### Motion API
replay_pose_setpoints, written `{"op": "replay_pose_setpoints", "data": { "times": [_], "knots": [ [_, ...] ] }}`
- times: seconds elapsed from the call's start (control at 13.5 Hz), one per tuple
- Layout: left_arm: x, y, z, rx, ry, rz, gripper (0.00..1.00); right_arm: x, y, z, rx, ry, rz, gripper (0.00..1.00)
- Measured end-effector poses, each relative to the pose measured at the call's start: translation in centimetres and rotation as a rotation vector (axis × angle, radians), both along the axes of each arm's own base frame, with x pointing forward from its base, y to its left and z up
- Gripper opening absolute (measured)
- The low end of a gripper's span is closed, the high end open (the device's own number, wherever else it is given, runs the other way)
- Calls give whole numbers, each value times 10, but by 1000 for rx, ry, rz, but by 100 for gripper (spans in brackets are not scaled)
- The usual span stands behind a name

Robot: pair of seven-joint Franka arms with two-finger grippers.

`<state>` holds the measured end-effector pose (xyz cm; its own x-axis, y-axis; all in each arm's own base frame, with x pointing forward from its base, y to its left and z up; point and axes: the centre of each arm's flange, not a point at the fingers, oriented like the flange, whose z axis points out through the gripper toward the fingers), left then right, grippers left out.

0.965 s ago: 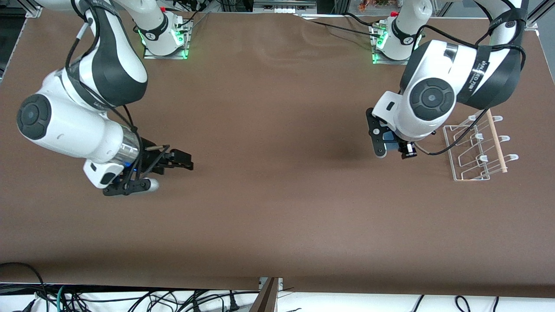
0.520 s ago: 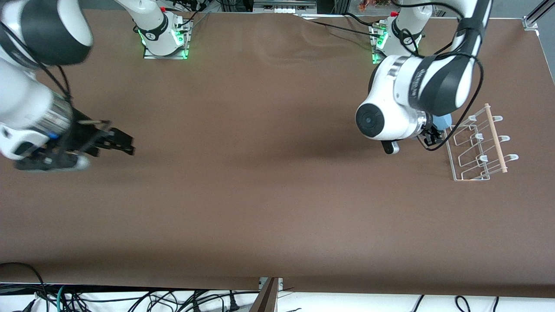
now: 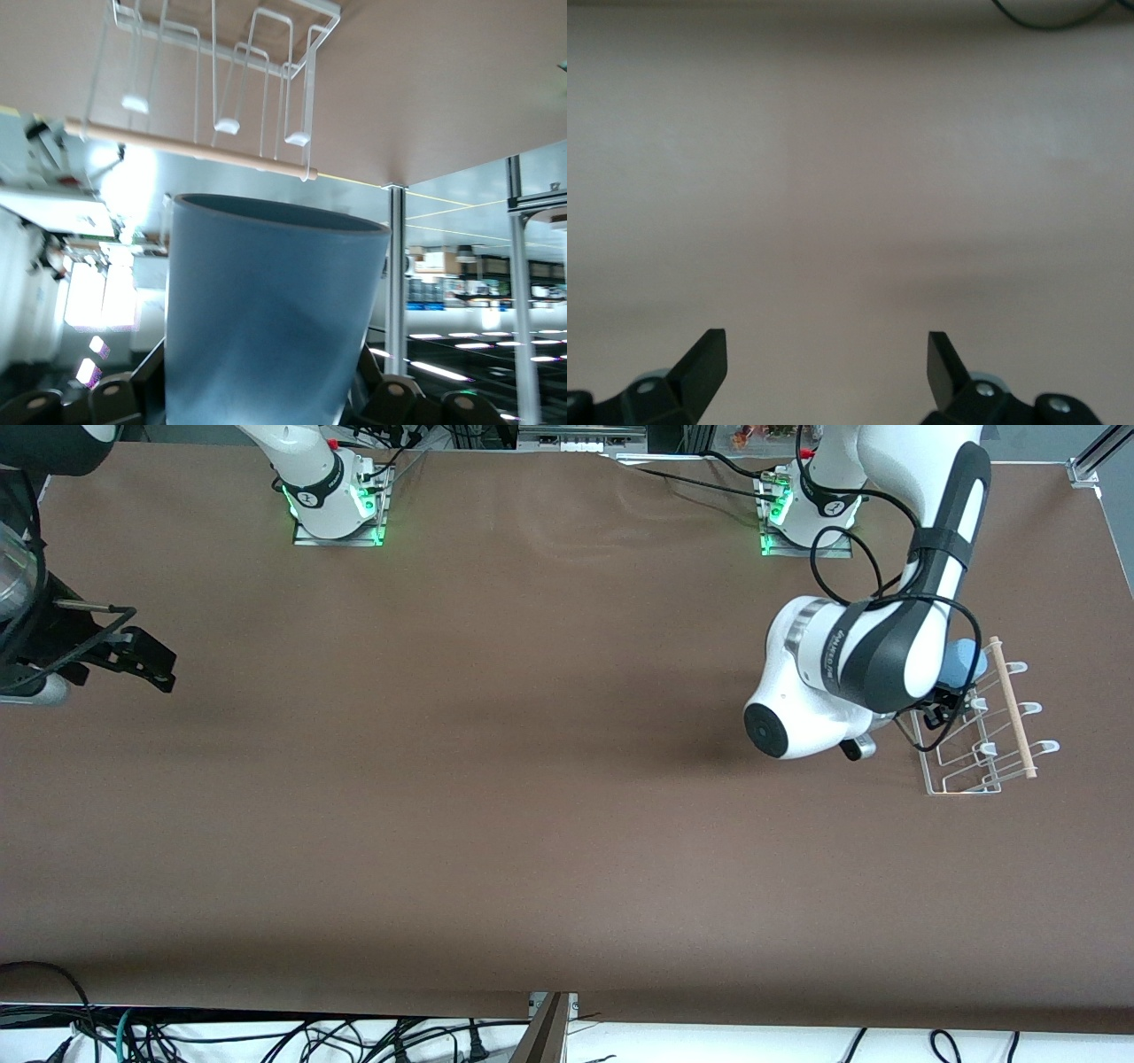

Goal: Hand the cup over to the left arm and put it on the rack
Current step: 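Lower the cup onto a rack peg with the left gripper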

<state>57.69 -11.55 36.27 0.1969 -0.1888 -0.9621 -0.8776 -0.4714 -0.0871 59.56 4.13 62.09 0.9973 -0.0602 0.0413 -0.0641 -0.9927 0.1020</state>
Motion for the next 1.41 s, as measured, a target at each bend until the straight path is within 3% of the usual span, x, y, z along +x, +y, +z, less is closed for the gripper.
{"op": "replay_pose_setpoints", "data": {
  "times": [0.45,1.04,1.41],
  "knots": [
    [-8,95,-56,168,6,116,79,-4,-40,-12,-7,69,66,100],
    [-23,130,-104,229,-68,53,79,-6,-64,-13,-10,87,56,100],
    [-23,144,-111,205,-75,55,79,-7,-74,-14,-3,102,81,100]
  ]
}}
